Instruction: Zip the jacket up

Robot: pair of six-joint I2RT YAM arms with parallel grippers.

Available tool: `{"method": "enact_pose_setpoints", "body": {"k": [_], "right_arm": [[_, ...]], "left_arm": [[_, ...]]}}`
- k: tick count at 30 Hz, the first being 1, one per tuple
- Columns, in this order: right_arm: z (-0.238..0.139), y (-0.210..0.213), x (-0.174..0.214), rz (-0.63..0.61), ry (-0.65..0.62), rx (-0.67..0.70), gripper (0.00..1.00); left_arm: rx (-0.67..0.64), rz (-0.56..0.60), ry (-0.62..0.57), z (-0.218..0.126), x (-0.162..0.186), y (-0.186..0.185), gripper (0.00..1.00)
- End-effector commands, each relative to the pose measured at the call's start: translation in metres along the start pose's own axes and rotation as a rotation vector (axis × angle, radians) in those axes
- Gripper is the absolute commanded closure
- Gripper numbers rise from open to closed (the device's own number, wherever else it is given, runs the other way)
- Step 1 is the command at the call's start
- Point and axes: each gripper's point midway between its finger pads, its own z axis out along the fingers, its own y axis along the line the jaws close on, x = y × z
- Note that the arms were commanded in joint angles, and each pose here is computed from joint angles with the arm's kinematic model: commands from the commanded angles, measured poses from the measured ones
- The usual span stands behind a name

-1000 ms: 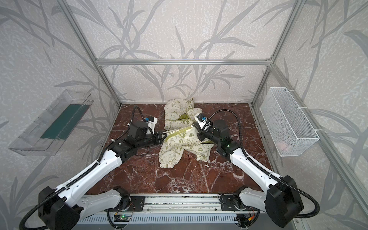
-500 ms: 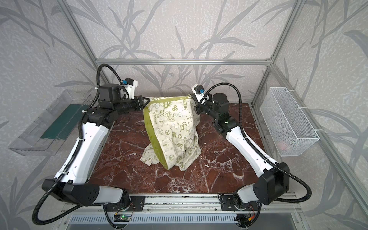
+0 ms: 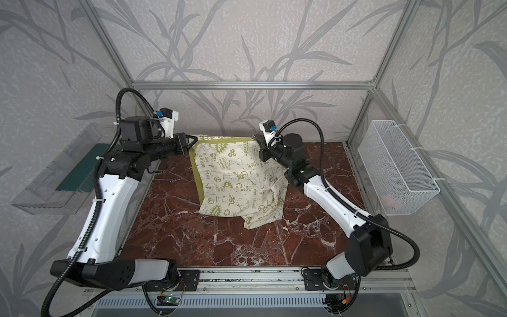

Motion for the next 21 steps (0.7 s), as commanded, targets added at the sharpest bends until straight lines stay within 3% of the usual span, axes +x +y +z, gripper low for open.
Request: {"method": "enact_pose_setpoints", "body": {"k": [1,5,11,15,21], "right_arm": [[0.038,0.019,0.031,0.14,-0.032,0.0,1.0],[0.09,0.064,0.078,0.241,0.024,-0.102,1.0],[0.122,0.116,0.099,0.229,0.074,-0.201,1.0],[0.127,0.073,0.108,0.181,0.105,-0.073,1.0],[0.138,-0.016,0.129,0.132,0.158,0.098,1.0]], "left_arm": [[-0.078,-0.079,0.025,-0.009,0.034,0.023,1.0],[-0.072,-0.176,0.072,-0.007,0.083,0.033,1.0],[-0.154,-0.144,0.098,-0.023,0.106,0.045,1.0],[-0.216,-0.119,0.122,-0.032,0.11,0.055,1.0],[-0.274,-0.192,0.148,-0.047,0.122,0.069,1.0]]}}
